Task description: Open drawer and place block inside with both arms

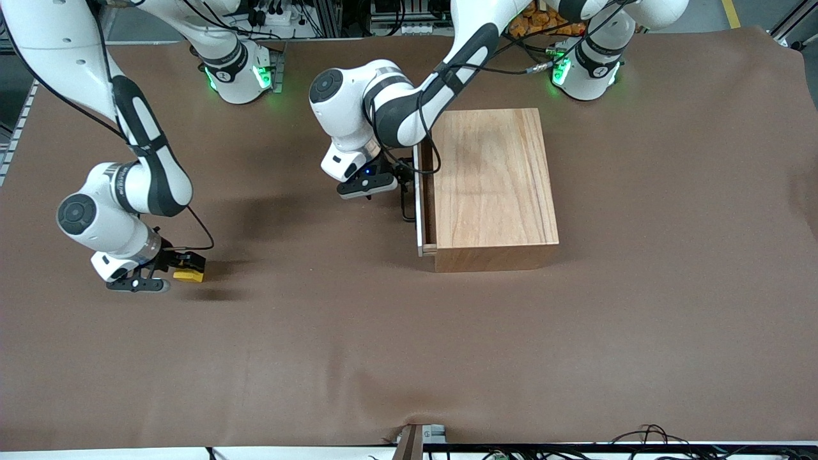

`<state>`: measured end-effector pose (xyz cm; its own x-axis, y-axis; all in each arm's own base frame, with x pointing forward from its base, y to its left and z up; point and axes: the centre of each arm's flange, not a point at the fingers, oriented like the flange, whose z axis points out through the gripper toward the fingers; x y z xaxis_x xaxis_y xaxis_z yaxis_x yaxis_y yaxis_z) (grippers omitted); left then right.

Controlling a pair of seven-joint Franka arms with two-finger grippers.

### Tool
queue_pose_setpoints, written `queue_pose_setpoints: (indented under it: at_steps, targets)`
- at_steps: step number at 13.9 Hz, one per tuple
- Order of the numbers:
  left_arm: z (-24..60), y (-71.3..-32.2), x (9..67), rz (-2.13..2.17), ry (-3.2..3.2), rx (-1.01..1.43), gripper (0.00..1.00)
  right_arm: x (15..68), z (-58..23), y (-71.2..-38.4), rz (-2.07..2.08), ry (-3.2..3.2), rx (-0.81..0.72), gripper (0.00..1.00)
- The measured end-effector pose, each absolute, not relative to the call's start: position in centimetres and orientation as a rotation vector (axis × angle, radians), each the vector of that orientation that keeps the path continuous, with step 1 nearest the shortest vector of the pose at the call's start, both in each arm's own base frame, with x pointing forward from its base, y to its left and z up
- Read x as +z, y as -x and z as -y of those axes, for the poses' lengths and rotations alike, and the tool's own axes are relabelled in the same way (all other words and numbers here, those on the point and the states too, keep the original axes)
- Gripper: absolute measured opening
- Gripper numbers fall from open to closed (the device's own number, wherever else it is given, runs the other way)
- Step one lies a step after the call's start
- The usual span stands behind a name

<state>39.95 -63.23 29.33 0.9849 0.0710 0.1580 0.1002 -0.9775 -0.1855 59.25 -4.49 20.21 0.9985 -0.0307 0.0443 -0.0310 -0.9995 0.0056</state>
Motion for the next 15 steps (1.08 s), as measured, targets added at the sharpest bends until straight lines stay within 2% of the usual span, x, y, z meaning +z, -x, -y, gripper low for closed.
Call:
queue_pose_setpoints:
  at_steps: [3, 7, 8, 10, 11, 13, 15]
  targets:
    - [63.7, -39.8, 29.5, 0.122, 2.966, -0.234, 1.00, 17.7, 4.7, -58.8, 0.062, -3.131, 0.068, 1.00]
    - [64.8, -38.8, 29.5, 0.094, 3.005, -0.252, 1.00, 17.4, 5.2, -58.8, 0.074, -3.130, 0.071, 0.98]
    - [64.9, -38.6, 29.4, 0.089, 3.006, -0.248, 1.00, 17.4, 5.2, -58.8, 0.074, -3.130, 0.073, 0.93]
    - [65.1, -38.4, 29.4, 0.083, 3.017, -0.250, 1.00, 17.4, 5.2, -58.8, 0.074, -3.130, 0.075, 0.76]
    - [65.4, -38.3, 29.5, 0.081, 3.034, -0.253, 1.00, 17.5, 5.2, -58.8, 0.074, -3.130, 0.077, 0.75]
    - [65.6, -38.4, 29.6, 0.096, 3.065, -0.240, 1.00, 17.5, 5.2, -58.9, 0.075, -3.129, 0.081, 0.59]
    - [65.8, -38.7, 30.0, 0.119, 3.099, -0.227, 1.00, 17.5, 5.2, -58.9, 0.075, -3.129, 0.083, 0.56]
